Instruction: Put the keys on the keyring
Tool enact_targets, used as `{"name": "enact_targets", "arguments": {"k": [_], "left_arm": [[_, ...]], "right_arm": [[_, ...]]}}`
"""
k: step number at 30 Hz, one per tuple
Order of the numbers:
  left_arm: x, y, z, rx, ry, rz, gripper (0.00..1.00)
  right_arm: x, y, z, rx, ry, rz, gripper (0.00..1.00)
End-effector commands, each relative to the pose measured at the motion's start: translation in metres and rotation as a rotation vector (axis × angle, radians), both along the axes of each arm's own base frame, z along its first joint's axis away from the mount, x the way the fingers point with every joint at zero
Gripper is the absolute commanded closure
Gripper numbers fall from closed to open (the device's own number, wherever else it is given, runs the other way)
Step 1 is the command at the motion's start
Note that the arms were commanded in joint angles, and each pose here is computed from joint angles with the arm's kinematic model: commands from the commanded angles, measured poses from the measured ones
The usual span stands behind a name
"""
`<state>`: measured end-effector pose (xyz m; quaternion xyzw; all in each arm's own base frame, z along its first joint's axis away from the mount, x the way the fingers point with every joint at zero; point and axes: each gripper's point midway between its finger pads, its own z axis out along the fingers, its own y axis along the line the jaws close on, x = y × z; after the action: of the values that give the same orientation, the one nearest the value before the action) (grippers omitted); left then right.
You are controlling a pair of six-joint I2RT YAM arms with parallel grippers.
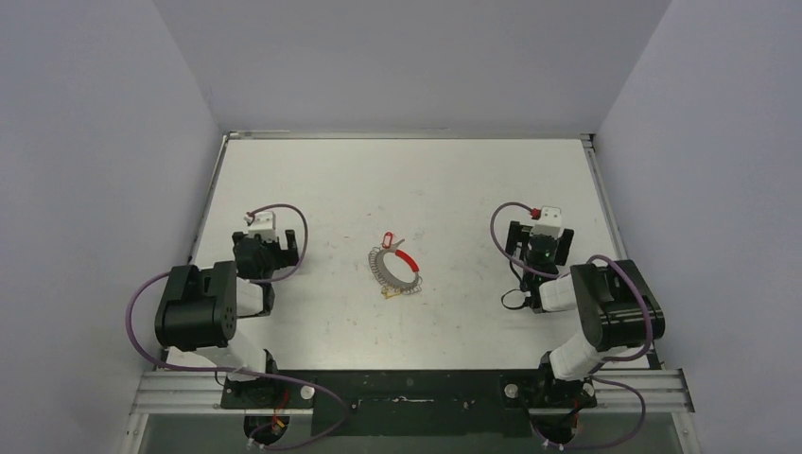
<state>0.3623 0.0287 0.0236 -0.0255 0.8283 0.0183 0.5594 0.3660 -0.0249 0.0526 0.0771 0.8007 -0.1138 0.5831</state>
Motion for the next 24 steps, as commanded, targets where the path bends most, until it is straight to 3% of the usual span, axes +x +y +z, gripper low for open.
{"name": "enact_targets", "arguments": {"k": [1,24], "left_arm": [[0.019,0.009,0.032,-0.015,-0.117,0.055,0.03],[0.029,0.005,0.029,-0.001,-0.091,0.025,0.03]], "right_arm": [[0.02,0.013,0.006,-0.065,-0.013,0.048,0.0],[0.026,0.009,0.001,-0.038,0.01,0.043,0.0]]}}
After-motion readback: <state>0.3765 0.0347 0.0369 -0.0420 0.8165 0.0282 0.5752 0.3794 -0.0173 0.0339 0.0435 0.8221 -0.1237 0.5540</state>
